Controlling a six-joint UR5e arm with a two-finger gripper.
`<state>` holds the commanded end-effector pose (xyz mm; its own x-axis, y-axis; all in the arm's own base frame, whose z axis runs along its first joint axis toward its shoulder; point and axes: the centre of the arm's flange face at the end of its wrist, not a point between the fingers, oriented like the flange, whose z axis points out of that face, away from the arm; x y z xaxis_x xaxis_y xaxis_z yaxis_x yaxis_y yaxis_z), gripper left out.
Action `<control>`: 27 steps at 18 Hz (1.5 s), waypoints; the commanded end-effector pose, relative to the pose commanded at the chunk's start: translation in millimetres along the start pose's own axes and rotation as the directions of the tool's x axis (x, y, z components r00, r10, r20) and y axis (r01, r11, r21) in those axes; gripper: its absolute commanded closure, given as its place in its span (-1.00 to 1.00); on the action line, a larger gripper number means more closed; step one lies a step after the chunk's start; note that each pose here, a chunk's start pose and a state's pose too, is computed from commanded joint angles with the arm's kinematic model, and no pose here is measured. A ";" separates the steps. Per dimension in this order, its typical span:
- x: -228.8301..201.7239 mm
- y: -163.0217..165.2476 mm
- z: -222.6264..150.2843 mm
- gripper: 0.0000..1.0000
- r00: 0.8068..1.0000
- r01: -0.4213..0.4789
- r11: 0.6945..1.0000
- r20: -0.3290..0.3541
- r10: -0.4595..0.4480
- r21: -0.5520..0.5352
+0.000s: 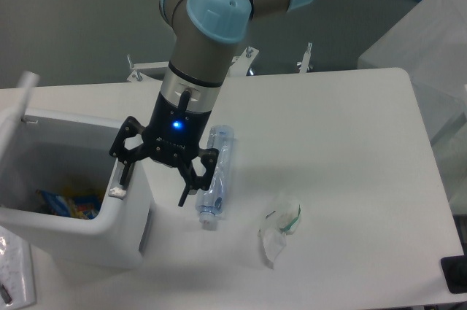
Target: Open the trash can
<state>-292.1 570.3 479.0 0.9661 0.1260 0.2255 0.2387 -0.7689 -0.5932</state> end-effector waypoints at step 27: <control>-273.1 97.9 -2.3 -1.00 0.877 -0.184 0.878 0.330 0.350 -0.441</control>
<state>-532.8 459.3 361.2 0.9630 0.0489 -0.2650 -0.0115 -0.9750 -0.2217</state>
